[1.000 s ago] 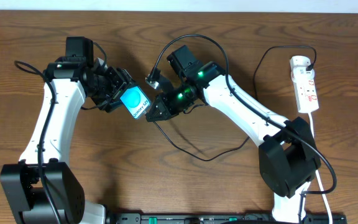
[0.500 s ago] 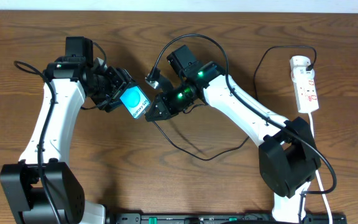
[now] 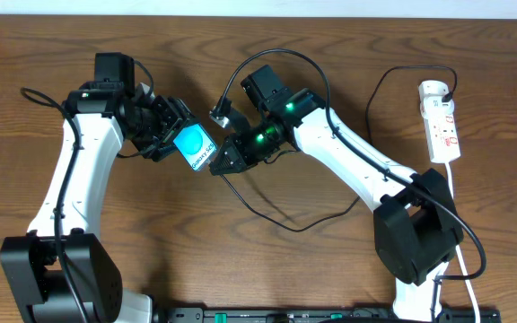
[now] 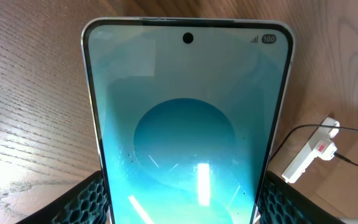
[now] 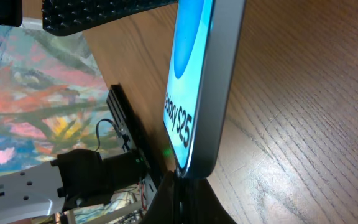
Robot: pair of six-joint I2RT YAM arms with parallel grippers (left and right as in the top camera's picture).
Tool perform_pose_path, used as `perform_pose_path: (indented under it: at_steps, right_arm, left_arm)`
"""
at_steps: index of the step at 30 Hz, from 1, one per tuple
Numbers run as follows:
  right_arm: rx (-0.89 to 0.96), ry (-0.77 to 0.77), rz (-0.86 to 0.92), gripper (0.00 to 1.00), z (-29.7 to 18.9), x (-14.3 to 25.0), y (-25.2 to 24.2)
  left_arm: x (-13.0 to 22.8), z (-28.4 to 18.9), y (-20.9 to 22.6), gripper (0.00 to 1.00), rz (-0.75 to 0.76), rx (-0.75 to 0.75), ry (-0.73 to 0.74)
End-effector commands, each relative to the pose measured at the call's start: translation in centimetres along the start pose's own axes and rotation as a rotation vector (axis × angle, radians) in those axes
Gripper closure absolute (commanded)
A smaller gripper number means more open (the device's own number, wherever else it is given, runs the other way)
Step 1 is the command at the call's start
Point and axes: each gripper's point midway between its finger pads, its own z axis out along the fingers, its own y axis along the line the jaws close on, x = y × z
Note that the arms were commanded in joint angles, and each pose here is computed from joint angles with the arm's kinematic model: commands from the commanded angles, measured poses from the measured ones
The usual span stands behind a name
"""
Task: Plug charger to phone and switch on socket
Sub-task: 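Push the connector into the phone's bottom port with the right gripper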
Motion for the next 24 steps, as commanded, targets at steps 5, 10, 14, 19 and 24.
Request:
perform_pose_path:
  at_steps: [5,10,14,19,24]
  right_arm:
    - [-0.027,0.006,0.004,0.99,0.16,0.12,0.61]
    - [-0.027,0.006,0.004,0.99,0.16,0.12,0.61]
    - [-0.049,0.01,0.003,0.99,0.15,0.18,0.99]
    - [-0.064,0.008,-0.002,0.99,0.12,0.09,1.24]
    - [-0.06,0.007,-0.001,0.99,0.13,0.09,1.17]
  left_arm:
    - [0.12,-0.51,-1.17,0.93,0.029,0.037,0.007]
    - [0.12,-0.51,-1.17,0.93,0.032,0.037,0.007]
    - [0.1,-0.51,-1.17,0.92,0.038,0.037,0.006]
    - [0.1,-0.52,-1.16,0.93,0.043,0.038,0.006]
    - [0.12,-0.52,-1.16,0.93,0.043,0.038,0.007]
